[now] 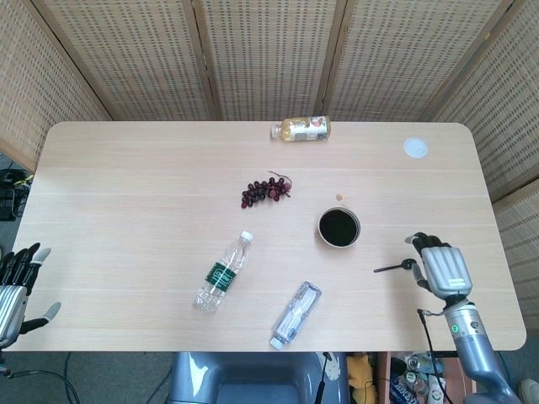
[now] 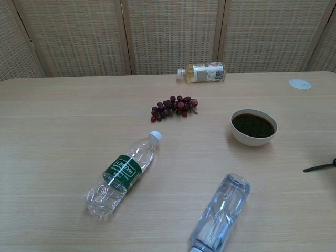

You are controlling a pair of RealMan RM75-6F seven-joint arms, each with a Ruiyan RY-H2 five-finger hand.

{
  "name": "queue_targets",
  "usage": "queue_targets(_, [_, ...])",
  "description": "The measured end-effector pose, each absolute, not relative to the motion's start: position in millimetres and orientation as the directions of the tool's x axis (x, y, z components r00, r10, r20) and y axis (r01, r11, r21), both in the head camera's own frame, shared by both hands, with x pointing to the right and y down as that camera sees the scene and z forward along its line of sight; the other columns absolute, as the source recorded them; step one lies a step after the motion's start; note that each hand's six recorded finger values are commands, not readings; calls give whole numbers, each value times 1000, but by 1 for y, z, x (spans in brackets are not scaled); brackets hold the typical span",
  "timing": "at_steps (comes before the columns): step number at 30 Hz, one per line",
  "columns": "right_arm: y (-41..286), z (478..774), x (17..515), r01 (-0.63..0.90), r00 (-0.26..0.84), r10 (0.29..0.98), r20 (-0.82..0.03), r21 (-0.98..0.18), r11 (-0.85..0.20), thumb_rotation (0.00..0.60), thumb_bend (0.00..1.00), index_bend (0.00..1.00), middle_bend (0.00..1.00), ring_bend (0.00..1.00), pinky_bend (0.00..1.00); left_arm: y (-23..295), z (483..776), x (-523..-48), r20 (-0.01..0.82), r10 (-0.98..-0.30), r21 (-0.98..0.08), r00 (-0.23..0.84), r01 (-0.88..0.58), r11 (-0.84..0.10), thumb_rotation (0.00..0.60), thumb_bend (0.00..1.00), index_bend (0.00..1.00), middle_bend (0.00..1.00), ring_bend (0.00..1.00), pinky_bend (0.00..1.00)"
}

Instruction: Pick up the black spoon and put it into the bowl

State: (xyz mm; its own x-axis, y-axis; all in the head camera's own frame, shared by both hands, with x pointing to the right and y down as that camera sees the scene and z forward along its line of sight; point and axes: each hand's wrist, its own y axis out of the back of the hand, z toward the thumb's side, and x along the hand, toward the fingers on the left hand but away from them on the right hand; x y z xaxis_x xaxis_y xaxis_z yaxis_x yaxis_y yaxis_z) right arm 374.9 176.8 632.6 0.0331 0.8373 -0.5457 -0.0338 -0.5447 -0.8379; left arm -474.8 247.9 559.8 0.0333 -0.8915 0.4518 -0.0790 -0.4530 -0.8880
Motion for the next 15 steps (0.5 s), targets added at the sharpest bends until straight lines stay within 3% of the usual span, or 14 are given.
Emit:
queue_targets(11, [188,618,379,-15,26,903,-428,-904,-428,600,570,293,253,184,357,248,558,-472,440,-897,-894,41,-80,-441,600,255,0,0,0,0])
queue_targets(15, [187,622,380,-19,31,899,-436,-900,-435,600,570,293,327,279,422,247,558,-472,438,-898,-894,43,-80,-440,600,256,0,0,0,0])
